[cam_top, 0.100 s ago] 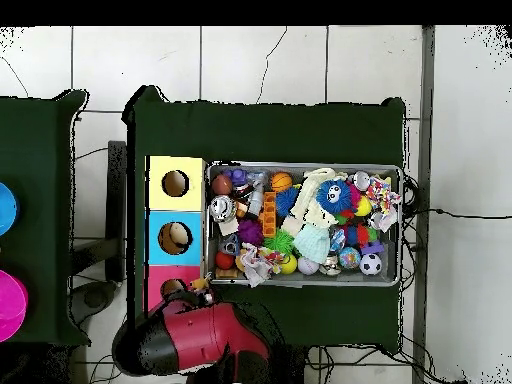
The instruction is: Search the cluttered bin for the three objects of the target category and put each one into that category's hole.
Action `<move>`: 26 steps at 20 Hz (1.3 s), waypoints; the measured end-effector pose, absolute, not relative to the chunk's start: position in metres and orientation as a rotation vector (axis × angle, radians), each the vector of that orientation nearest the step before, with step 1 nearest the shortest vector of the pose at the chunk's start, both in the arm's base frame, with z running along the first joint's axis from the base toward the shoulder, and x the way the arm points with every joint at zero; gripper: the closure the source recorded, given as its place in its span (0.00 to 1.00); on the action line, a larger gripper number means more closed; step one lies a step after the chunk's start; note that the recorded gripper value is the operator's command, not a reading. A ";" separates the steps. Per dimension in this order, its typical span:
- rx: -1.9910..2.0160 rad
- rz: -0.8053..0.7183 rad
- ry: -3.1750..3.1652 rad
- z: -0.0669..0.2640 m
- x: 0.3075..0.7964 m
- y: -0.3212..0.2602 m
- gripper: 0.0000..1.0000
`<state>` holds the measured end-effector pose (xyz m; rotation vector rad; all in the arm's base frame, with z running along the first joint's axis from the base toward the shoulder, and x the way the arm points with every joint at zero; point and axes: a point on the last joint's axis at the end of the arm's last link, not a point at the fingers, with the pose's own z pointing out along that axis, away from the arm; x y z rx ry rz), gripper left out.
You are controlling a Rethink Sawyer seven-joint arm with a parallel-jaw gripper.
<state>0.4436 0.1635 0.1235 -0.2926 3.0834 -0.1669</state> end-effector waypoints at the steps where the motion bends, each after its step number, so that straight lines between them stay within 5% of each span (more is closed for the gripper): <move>1: -0.292 -0.169 3.085 0.123 0.443 0.165 1.00; 26: -0.193 -0.187 3.092 0.113 0.424 0.208 1.00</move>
